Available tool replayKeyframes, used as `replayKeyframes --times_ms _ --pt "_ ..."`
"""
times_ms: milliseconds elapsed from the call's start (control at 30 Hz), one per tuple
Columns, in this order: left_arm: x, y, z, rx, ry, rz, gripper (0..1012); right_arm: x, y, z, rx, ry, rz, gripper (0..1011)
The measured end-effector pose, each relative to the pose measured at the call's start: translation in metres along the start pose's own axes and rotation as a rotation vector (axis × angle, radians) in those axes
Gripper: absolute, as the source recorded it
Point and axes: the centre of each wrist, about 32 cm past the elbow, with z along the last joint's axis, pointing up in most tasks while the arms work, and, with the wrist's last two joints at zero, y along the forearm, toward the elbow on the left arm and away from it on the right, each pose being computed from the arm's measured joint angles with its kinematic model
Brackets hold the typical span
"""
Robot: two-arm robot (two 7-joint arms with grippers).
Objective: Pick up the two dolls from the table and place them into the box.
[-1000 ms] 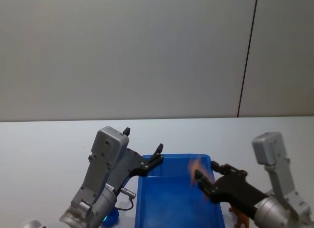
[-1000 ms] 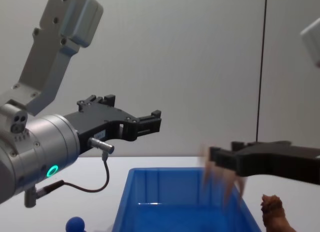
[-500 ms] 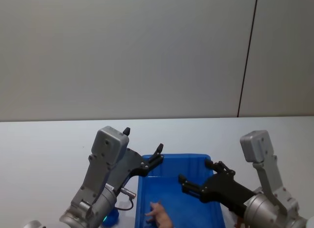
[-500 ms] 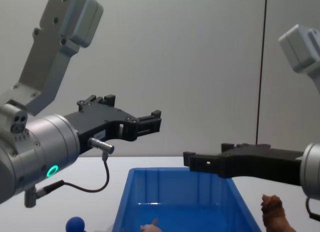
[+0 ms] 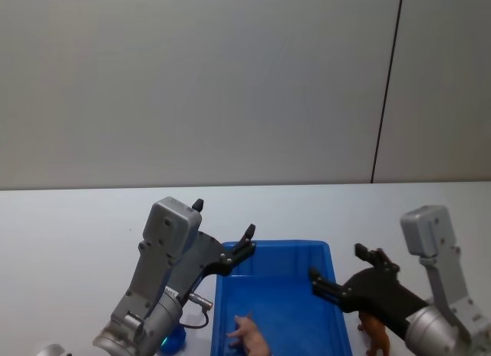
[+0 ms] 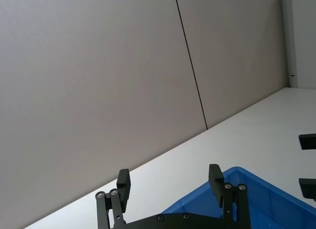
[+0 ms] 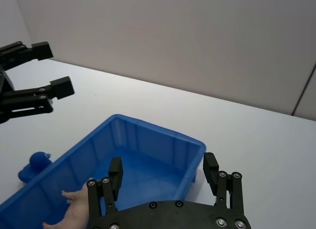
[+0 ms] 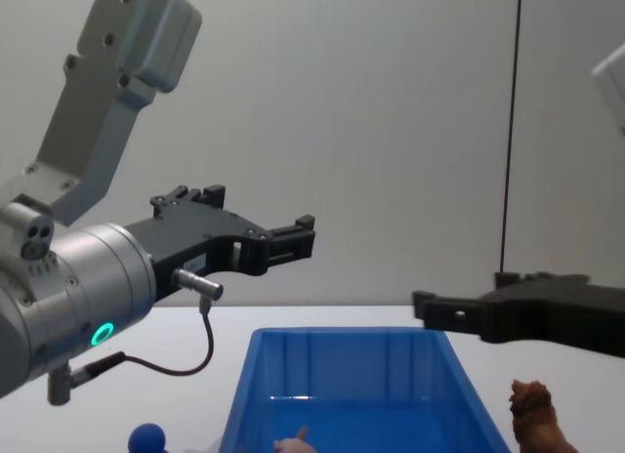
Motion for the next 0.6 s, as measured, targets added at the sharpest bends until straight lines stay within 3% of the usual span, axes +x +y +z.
replayKeyframes --times_ms 600 --pt "0.0 0.0 0.0 0.0 0.0 0.0 1001 -0.004 -0.029 -0.009 -0.087 -0.013 -0.141 1001"
